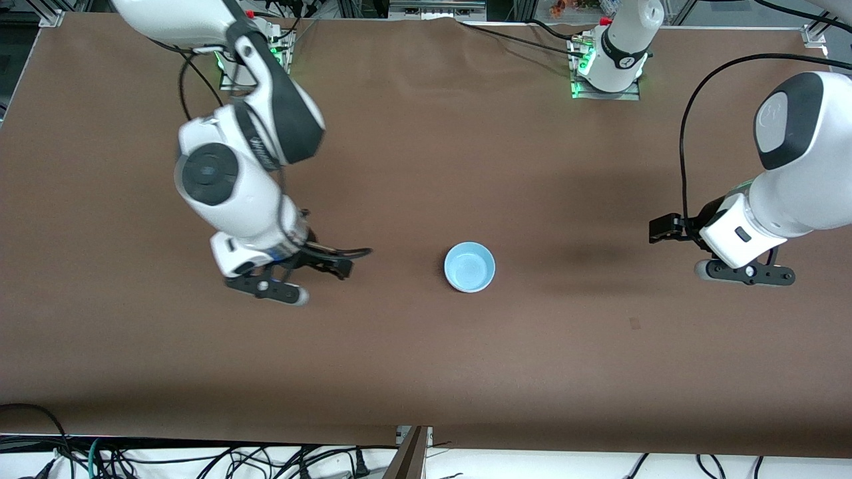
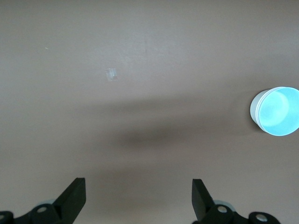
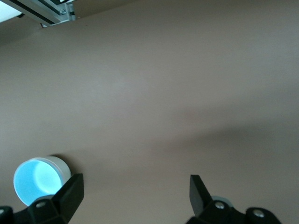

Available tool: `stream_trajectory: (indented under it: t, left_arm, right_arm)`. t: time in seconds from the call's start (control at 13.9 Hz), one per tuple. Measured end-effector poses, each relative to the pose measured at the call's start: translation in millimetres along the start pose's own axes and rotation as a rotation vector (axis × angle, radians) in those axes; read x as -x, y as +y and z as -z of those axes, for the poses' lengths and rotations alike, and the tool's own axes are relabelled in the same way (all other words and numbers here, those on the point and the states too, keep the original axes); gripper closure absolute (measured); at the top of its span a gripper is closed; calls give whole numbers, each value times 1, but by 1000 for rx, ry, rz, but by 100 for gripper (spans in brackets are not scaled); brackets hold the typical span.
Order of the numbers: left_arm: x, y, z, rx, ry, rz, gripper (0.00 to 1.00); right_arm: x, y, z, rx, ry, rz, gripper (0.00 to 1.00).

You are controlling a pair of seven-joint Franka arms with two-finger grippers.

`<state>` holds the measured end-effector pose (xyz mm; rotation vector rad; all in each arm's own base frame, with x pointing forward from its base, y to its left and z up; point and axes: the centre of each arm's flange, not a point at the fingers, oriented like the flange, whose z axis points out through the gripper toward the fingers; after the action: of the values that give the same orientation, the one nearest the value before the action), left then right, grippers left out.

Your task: Stack pink and blue bowls on white bowl

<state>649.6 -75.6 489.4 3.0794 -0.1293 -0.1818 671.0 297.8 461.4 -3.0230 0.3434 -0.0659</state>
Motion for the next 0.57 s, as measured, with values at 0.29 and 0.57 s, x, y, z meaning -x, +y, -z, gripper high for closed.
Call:
stream_trajectory:
  t: [0.29, 0.57]
  left_arm:
    - [-10, 21, -28, -5, -33, -31, 0]
    - [-19, 36, -51, -10, -42, -52, 0]
  right_arm:
    - [-10, 38, 24, 35, -23, 43, 0]
    - [-20, 107, 85, 48, -49, 84, 0]
